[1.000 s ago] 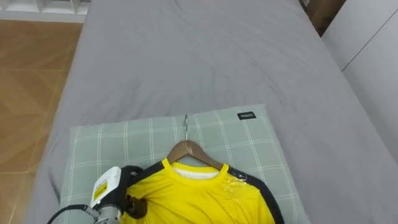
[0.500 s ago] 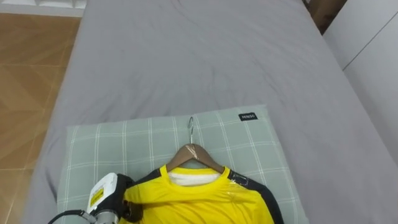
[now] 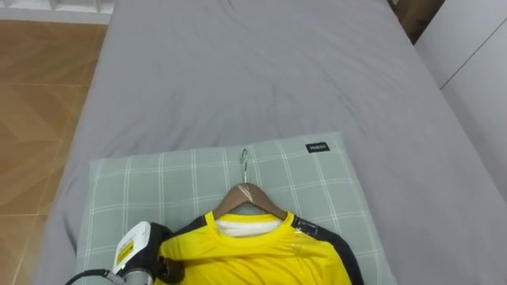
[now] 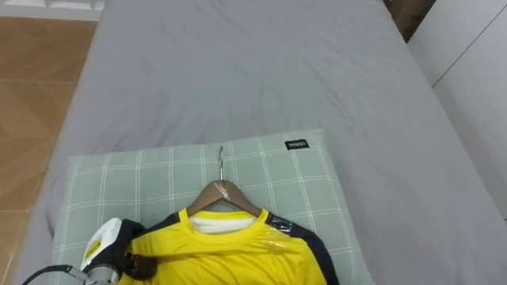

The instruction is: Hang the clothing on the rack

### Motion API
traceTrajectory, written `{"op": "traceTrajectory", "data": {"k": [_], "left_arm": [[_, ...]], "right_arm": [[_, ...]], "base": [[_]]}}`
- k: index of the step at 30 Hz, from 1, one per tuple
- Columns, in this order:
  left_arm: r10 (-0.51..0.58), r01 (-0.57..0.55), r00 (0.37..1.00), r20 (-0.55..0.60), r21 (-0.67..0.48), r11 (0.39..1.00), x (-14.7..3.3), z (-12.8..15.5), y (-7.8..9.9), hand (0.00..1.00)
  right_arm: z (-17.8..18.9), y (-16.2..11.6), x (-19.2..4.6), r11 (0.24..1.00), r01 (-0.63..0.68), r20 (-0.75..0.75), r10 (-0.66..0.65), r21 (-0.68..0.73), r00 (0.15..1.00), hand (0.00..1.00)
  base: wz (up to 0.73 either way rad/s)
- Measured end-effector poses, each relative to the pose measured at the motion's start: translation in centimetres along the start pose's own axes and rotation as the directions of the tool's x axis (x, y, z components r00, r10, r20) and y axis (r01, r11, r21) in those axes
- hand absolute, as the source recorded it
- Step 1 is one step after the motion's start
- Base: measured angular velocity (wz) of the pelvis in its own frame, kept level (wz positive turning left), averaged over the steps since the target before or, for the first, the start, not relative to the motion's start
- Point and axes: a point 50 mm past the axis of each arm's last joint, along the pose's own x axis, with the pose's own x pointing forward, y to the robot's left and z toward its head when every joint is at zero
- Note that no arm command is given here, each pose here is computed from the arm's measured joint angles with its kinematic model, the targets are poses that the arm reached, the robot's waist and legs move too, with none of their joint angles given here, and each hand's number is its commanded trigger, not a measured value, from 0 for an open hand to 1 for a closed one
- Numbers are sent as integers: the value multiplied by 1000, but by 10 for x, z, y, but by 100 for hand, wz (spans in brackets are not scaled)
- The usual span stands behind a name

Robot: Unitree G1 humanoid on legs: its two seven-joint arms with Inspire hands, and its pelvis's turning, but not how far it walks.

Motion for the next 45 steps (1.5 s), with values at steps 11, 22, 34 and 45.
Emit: {"op": "traceTrajectory", "data": {"k": [11, 22, 34, 45], "left_arm": [[-16, 16, 999, -33, -6, 1000, -7, -9, -9, 100], [-11, 3, 998, -69, -119, 993, -14, -10, -19, 100], [19, -20, 1000, -14, -102, 995, -17, -8, -17, 100], [86, -82, 992, 94, -48, 995, -14, 5, -8, 100]], "right_arm": [[-1, 1, 0, 1000, -19, -4, 19, 0, 1000, 0], [-17, 0, -2, 999, 14, -20, -13, 42, 1000, 0], [-33, -2, -4, 998, 45, -42, -43, 49, 998, 0], [-8, -4, -2, 994, 92, 55, -95, 50, 994, 0]], "base": [[-1], [0], [3], [1]]}}
